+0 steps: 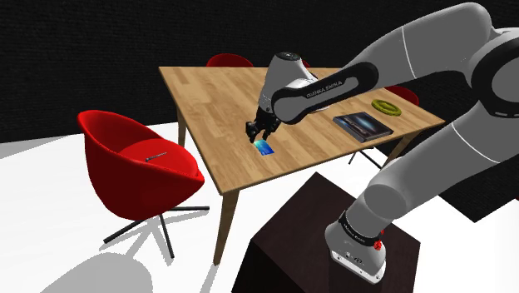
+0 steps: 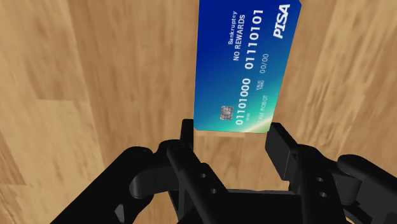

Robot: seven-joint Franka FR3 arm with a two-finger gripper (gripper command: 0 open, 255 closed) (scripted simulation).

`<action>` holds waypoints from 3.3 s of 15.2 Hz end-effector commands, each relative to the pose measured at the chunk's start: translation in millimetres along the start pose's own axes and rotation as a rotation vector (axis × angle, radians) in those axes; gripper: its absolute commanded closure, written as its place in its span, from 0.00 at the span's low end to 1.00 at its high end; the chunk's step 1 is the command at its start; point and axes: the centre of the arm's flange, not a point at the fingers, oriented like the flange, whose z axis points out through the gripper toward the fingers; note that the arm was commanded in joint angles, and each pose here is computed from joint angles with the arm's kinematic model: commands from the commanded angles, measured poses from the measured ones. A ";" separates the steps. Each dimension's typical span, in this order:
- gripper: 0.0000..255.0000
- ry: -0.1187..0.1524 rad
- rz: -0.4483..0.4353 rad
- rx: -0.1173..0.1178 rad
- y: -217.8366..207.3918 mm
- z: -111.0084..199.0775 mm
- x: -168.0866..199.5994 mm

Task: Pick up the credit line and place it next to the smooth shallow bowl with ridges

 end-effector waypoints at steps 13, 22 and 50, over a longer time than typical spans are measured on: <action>1.00 -0.001 0.000 0.000 1.7 -73.7 10.5; 1.00 -0.001 0.000 0.000 27.9 -96.6 44.7; 1.00 -0.001 0.000 0.000 188.6 -18.5 229.8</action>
